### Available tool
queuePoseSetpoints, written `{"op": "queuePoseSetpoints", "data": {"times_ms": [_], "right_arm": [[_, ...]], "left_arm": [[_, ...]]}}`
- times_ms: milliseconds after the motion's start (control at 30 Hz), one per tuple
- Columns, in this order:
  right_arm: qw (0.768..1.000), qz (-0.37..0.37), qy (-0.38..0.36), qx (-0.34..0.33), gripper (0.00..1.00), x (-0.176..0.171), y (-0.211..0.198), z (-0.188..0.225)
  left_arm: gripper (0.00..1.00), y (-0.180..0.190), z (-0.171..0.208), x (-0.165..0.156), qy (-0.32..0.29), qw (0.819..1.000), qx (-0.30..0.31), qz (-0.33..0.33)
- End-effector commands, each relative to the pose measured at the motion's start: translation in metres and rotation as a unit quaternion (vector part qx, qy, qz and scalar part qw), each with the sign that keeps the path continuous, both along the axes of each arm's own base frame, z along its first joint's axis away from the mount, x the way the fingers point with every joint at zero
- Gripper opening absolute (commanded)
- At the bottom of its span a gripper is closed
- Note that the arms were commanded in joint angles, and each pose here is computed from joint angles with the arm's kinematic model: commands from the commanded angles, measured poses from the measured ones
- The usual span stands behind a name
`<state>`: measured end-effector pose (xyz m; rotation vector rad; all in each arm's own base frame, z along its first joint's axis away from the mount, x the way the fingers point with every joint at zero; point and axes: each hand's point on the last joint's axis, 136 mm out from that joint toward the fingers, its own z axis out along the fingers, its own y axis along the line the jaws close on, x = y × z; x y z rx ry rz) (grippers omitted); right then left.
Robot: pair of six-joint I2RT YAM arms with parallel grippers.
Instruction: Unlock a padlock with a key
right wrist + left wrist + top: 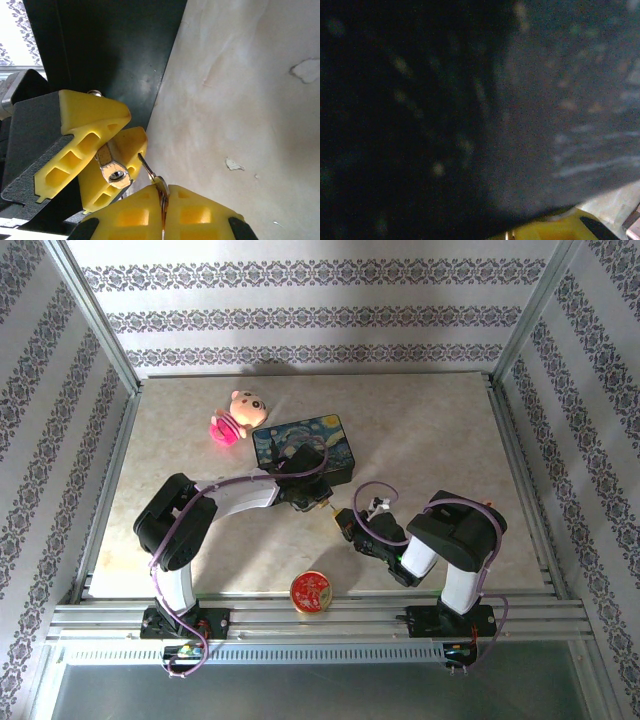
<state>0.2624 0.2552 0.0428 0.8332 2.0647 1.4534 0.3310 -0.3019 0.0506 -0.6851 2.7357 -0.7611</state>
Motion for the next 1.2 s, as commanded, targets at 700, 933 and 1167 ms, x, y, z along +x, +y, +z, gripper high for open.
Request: {"op": "queuePoseSetpoints", "data": {"times_ms": [700, 933, 1167], "right_arm": [[0.998, 0.009, -0.051, -0.024, 0.00, -0.005, 0.002, 0.014], [0.998, 0.011, -0.054, -0.025, 0.00, -0.002, 0.006, 0.014], [0.998, 0.014, -0.059, -0.026, 0.00, -0.001, 0.010, 0.015]], "left_arm": [[0.28, 0.001, -0.024, -0.013, 0.068, 0.997, 0.018, 0.023], [0.28, -0.001, -0.024, -0.012, 0.070, 0.997, 0.015, 0.022], [0.28, -0.003, -0.029, -0.015, 0.080, 0.997, 0.013, 0.020]]}}
